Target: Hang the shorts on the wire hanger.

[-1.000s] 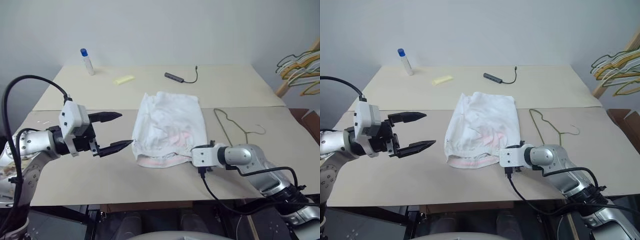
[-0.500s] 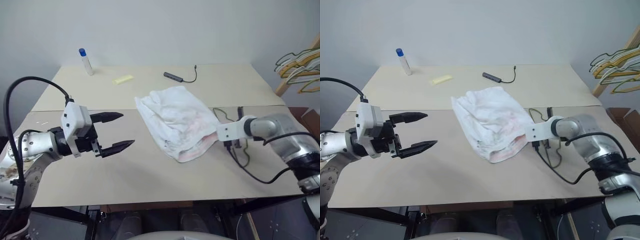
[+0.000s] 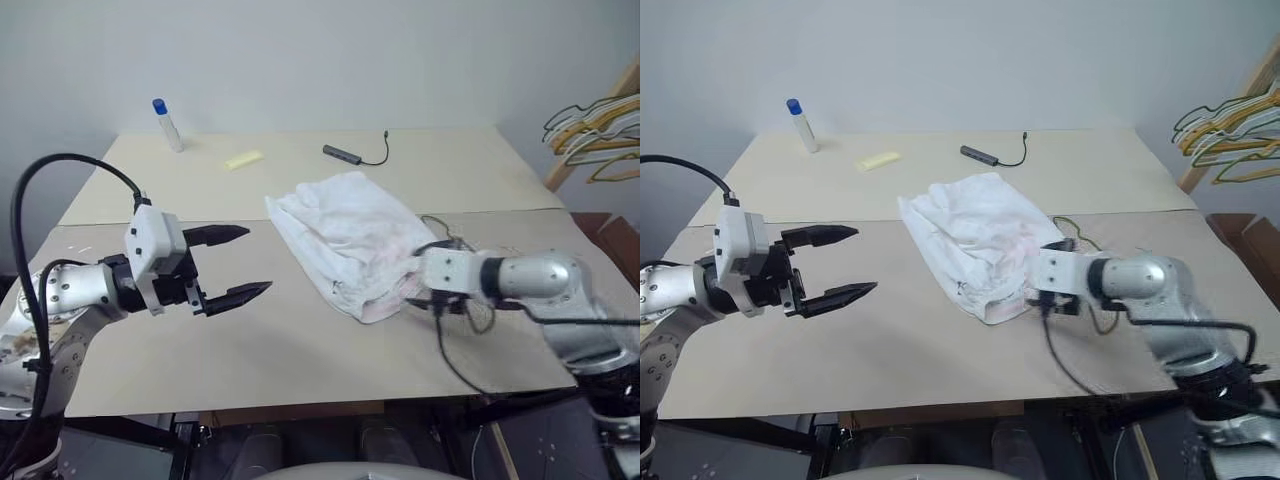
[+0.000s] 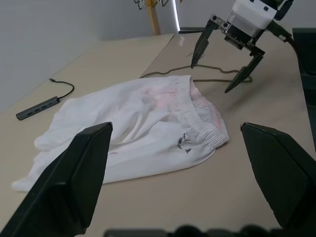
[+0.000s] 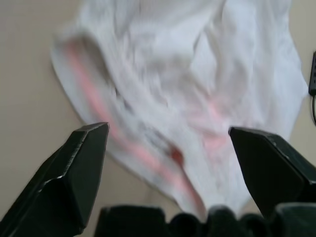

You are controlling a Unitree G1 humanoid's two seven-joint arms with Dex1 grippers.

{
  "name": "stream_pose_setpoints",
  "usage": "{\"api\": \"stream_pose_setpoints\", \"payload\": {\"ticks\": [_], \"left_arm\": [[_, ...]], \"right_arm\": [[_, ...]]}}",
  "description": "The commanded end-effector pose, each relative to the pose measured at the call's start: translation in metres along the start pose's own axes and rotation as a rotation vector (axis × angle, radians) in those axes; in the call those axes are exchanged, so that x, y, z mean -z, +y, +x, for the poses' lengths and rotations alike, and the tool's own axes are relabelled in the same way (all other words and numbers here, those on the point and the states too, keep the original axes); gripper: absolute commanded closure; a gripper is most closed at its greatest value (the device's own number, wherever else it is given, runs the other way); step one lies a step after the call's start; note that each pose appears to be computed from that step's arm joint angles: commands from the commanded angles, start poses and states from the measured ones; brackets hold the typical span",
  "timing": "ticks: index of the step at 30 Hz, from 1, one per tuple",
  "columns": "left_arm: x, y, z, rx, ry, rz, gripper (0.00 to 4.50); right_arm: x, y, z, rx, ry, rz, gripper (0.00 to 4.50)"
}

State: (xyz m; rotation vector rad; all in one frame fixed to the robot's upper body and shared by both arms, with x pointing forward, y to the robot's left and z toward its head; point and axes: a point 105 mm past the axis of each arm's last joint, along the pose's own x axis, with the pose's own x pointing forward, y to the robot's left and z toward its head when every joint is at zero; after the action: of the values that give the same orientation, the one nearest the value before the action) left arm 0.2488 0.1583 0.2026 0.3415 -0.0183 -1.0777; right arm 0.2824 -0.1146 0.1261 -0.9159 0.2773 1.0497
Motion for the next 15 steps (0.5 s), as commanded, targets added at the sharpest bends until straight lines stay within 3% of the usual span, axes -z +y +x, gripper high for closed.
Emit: {"api": "stream_pose_setpoints", "payload": {"ticks": [1,4,11,15], "left_arm": [[-0.007,0.004,0.000,0.002,-0.011,0.031,0.00],[-0.006,0.007,0.000,0.005,-0.008,0.032,0.00],[-0.005,0.005,0.001,0.007,-0.008,0.030,0.00],[-0.004,0.004,0.001,-0.002,-0.011,0.025,0.00]], "right_arm": [[-0.010,0.009,0.013,0.008,0.065,0.080,0.04],[-0.020,0.015,0.038,0.004,0.123,0.146,0.04],[-0.010,0.005,0.063,0.081,0.296,0.129,0.04],[-0.013,0.010,0.075,0.043,0.315,0.088,0.98]]}}
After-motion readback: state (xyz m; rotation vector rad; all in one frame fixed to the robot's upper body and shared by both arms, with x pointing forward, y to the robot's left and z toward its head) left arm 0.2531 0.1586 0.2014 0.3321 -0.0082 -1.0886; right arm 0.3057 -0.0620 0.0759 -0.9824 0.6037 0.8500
